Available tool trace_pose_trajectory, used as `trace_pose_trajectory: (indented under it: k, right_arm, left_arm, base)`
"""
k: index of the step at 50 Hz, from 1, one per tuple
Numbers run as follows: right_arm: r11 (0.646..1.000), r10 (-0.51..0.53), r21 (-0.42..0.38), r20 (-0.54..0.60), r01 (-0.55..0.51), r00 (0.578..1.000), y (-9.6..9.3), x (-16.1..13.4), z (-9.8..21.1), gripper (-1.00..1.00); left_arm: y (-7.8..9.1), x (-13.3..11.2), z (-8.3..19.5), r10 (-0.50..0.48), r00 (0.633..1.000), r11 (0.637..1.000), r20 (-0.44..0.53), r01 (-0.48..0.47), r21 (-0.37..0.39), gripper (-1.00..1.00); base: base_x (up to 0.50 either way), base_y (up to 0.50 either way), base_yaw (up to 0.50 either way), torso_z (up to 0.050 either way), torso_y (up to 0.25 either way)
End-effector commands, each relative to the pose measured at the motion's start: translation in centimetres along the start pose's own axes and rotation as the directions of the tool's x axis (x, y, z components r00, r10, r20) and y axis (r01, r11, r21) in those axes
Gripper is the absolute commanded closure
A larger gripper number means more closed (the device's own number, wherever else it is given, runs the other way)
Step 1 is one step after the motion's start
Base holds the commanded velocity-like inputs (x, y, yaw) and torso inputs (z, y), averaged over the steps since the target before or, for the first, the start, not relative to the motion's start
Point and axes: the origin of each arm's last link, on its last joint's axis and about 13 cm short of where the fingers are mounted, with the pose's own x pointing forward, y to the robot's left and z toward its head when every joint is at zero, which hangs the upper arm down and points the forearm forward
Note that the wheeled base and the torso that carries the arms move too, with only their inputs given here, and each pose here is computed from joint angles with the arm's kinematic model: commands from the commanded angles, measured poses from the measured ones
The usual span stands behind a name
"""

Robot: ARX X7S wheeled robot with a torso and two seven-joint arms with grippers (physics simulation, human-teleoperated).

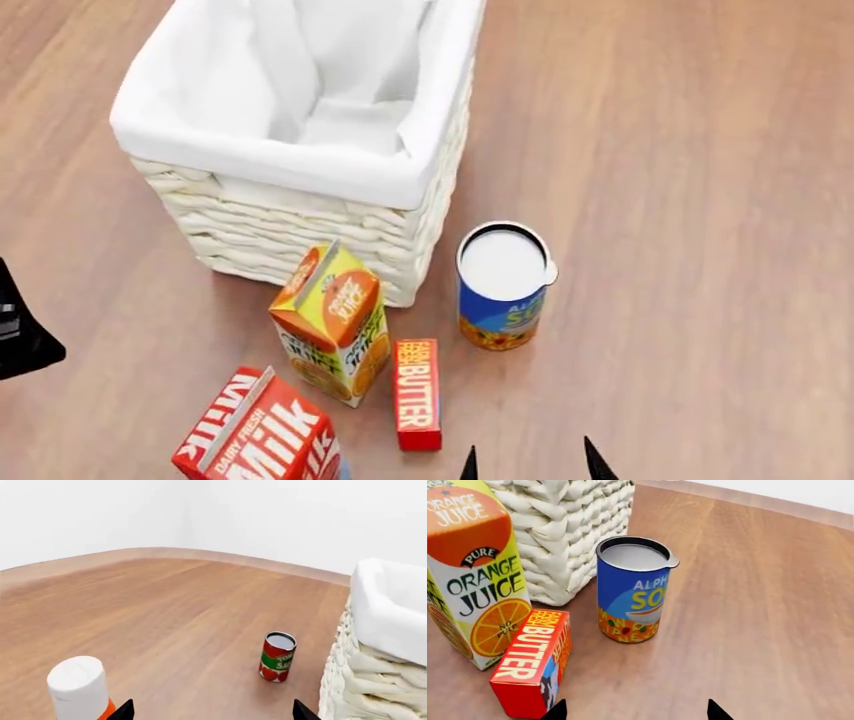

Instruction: Pick up the butter and put it in the basket.

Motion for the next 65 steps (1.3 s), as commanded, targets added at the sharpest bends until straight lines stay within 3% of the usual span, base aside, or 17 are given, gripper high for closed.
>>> trace_pose_trajectory:
  k: [1,18,41,65]
  right_arm:
    - [1.000,0.005,0.002,0.002,-0.005,1.000,0.1,0.2,0.1,-1.00]
    - [0.983,0.167,0.077,-0.004,-0.166,0.986,2.8,0.1,-3.4,-1.00]
    - [0.973,0.225,0.047,0.035,-0.227,0.974,3.1,2.5,-2.1,-1.00]
    - [0.965,0.244,0.085,0.050,-0.248,0.968,3.3,4.4,-2.1,-1.00]
  left_arm:
    - [0.1,0.0,0.2,0.023,0.999,0.999,-0.023,-0.024,-0.044,-1.00]
    - [0.4,-1.3,0.6,0.012,1.000,0.999,-0.020,-0.013,-0.030,-1.00]
    - [0.7,-1.6,1.1,0.037,0.999,0.998,-0.016,-0.038,-0.041,-1.00]
    - [0.9,-1.6,1.7,0.038,0.999,0.998,-0.008,-0.039,-0.048,-1.00]
  base:
    - [0.00,0.00,0.00,0.000,0.000]
    - [0.00,0.00,0.00,0.000,0.000]
    - [0.00,0.00,0.00,0.000,0.000]
    - [0.00,0.00,0.00,0.000,0.000]
